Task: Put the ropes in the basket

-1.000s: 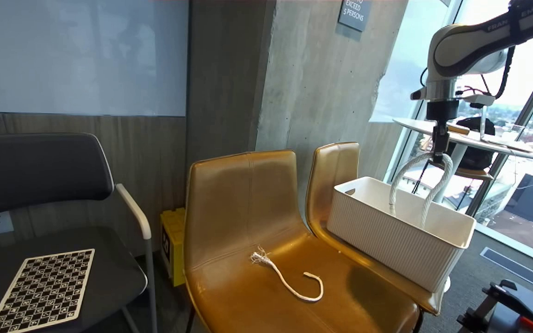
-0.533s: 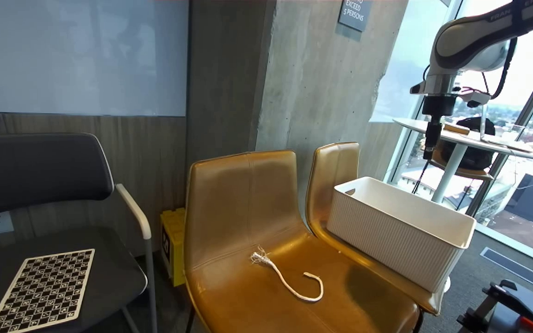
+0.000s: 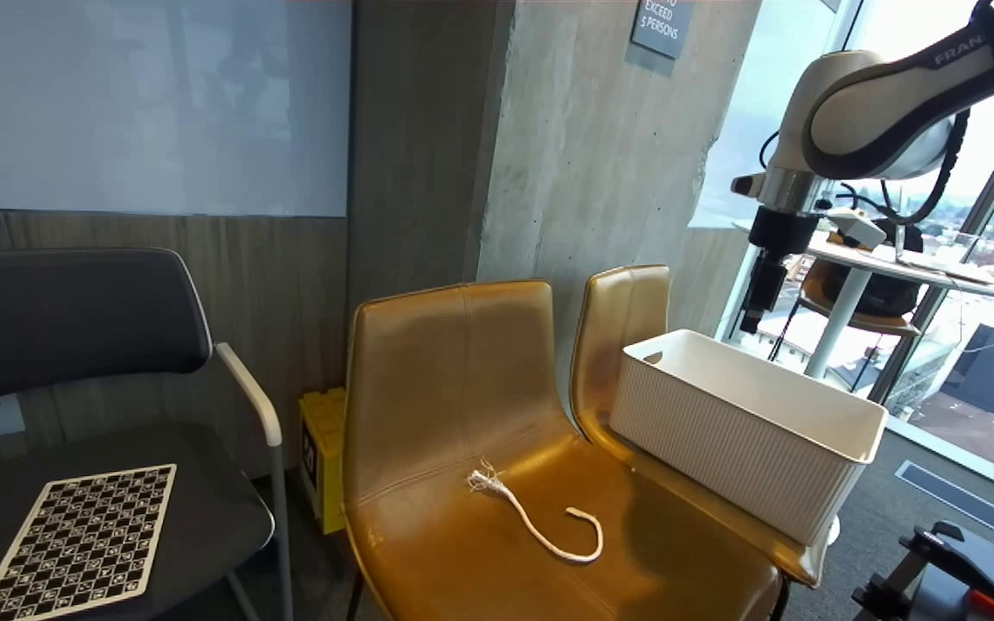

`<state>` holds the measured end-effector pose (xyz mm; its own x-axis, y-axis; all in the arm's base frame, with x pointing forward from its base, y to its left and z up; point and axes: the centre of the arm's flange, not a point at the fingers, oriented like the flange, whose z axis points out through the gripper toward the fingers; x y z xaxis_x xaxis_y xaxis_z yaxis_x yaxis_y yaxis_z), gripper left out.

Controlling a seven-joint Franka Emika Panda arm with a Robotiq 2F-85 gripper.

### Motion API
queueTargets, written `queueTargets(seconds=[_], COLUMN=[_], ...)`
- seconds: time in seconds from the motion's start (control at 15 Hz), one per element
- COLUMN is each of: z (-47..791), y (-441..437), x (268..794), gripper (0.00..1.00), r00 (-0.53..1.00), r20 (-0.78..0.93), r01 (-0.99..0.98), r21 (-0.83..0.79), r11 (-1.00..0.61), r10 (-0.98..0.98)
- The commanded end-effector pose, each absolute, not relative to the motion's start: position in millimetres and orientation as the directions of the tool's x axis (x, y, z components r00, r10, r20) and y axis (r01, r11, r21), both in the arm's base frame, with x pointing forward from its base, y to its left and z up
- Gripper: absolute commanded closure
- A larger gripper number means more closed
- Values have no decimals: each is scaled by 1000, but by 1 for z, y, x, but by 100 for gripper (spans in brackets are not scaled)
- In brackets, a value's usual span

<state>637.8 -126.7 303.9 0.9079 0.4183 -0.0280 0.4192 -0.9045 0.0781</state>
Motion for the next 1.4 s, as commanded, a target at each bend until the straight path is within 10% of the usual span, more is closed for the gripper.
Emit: queueTargets(seconds=[0.0, 0.67, 1.33], z=[272, 200, 92], y=[-48, 148, 152], x=[607, 622, 689], gripper=[0, 0, 0], r00=[893, 850, 873], r20=[-2, 3, -67], r01=[446, 518, 488], r21=[146, 182, 140], r11=[-883, -836, -862], r10=[450, 528, 483])
